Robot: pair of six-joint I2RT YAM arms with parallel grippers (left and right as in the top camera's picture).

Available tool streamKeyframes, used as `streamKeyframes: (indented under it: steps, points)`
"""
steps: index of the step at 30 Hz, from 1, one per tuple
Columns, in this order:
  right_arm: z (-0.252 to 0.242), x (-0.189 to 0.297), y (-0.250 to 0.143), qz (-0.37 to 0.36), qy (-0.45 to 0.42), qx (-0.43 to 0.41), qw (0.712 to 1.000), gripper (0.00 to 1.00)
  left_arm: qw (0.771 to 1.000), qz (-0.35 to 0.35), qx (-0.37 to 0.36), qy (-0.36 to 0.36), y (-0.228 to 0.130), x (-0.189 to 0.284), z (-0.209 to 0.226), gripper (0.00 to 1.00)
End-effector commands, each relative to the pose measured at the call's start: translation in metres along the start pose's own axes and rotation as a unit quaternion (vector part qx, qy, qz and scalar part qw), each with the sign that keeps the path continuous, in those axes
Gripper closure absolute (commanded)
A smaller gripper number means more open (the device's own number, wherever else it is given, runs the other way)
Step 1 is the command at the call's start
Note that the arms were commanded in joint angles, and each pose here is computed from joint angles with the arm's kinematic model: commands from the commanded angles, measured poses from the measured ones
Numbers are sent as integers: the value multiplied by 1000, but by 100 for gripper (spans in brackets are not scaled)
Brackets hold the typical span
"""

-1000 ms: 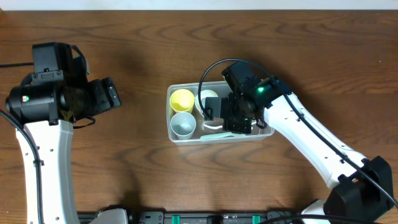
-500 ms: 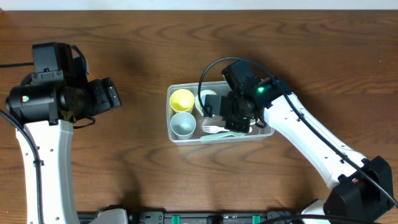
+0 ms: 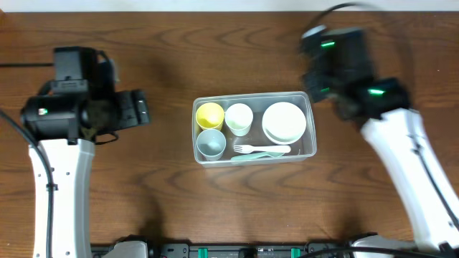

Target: Pack container

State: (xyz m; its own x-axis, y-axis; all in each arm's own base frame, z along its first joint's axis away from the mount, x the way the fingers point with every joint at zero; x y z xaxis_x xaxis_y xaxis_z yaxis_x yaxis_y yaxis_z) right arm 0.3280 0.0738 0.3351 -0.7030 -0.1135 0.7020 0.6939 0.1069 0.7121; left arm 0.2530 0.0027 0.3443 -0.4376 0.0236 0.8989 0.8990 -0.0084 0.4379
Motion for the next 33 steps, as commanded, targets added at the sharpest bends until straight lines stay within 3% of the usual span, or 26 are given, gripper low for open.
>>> streamKeyframes:
  steps: [1,2,4,10,16,20,26,33]
  points:
    - [-32,18,5,-24,-17,-119,992,39,998,0,-62,25,4,-4,-10,2]
    - [-38,18,4,-22,-21,-127,991,21,998,-1,-66,23,5,-6,-12,2]
    - [-49,19,2,-17,-31,-138,990,2,997,-1,-67,23,6,-7,-13,2]
    - [-70,21,-3,-7,-70,-164,984,1,997,-14,-66,23,10,-8,-13,2]
    - [-89,34,-15,2,-96,-273,957,1,995,-18,-98,22,10,-6,-13,2]
    - [-87,53,-29,15,-113,-274,955,1,995,-24,-98,22,1,2,-13,2]
    - [-76,87,-65,-20,-107,-272,956,1,992,-83,-97,10,-34,14,-14,2]
    - [-60,108,-148,-81,-99,-269,955,2,981,-175,-81,13,-101,25,-11,2]
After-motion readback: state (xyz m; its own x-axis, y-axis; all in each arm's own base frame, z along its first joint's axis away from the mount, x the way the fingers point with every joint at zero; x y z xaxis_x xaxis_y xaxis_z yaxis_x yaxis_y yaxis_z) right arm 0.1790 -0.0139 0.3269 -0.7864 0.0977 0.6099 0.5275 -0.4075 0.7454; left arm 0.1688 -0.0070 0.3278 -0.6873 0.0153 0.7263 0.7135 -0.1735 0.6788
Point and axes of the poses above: each gripper's point midway between its finger pads, its own x axis back along the fingers, its own z axis along the line the jaws close on, y = z × x, the point moved 10 cm from there along x, back along the fingers, and after that the axes turned 10 degrees about -x, right-handed, at the moved point
